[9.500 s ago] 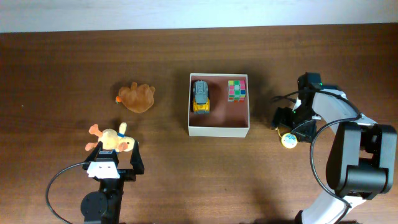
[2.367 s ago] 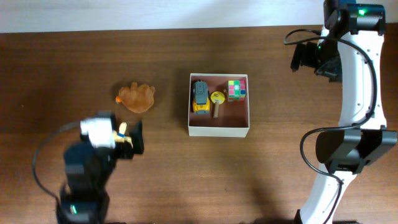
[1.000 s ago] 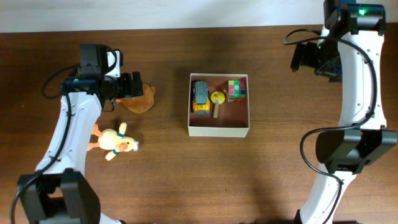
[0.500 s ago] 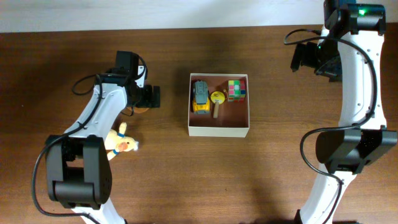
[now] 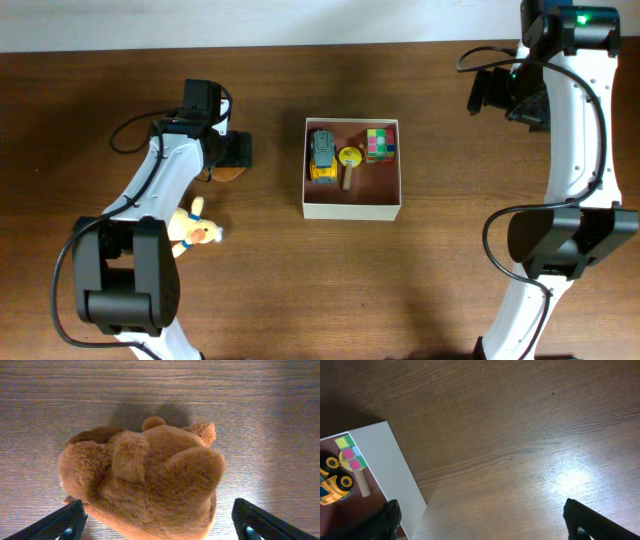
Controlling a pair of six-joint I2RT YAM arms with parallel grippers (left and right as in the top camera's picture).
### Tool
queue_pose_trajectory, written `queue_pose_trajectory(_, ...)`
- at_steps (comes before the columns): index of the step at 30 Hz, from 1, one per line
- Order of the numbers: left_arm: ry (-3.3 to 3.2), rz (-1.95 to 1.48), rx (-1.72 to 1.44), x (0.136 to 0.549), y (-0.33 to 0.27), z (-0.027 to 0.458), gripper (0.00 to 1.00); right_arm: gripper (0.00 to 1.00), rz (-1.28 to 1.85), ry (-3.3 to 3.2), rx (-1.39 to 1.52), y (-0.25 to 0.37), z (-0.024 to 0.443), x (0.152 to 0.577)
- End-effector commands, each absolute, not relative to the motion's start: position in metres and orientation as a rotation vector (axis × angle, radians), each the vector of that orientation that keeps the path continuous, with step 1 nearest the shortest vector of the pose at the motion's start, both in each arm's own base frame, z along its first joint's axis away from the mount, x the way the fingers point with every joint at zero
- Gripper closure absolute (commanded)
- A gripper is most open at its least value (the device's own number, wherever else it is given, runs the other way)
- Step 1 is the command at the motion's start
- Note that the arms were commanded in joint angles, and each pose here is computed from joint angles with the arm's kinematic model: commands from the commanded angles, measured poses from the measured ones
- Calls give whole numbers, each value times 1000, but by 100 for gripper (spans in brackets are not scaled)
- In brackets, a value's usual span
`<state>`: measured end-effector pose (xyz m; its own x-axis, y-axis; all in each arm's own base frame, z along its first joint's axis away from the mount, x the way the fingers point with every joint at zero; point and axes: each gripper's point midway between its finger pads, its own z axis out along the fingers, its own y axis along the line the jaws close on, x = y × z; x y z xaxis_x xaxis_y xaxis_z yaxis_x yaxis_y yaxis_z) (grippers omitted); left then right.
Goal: Pack container
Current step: 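Lower the left gripper and grasp the brown plush bear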
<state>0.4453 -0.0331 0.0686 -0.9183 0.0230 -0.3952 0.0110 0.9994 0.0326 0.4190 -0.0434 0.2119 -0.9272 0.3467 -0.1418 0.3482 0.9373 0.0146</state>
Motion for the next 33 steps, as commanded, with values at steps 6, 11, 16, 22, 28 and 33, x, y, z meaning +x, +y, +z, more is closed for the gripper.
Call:
queue_pose_trajectory(6,2820,74,29,441,-29,37,11,1,-31,2919,550,-47,222,418)
queue_pose_trajectory(11,2821,76,29,440,-29,37,37,1,-31,2919,550,-47,222,418)
queue_pose_trajectory(16,2829,75,30,439,-29,37,78,1,-31,2919,550,-47,222,418)
queue_pose_trajectory(22,2834,73,31,438,-29,37,98,1,-31,2919,550,-47,222,418)
queue_pose_trajectory(28,2822,71,30,444,-30,54,98,1,-31,2919,550,-47,222,418)
queue_pose_trajectory(33,2791,67,28,455,-31,73,98,1,-31,2919,550,-47,222,418)
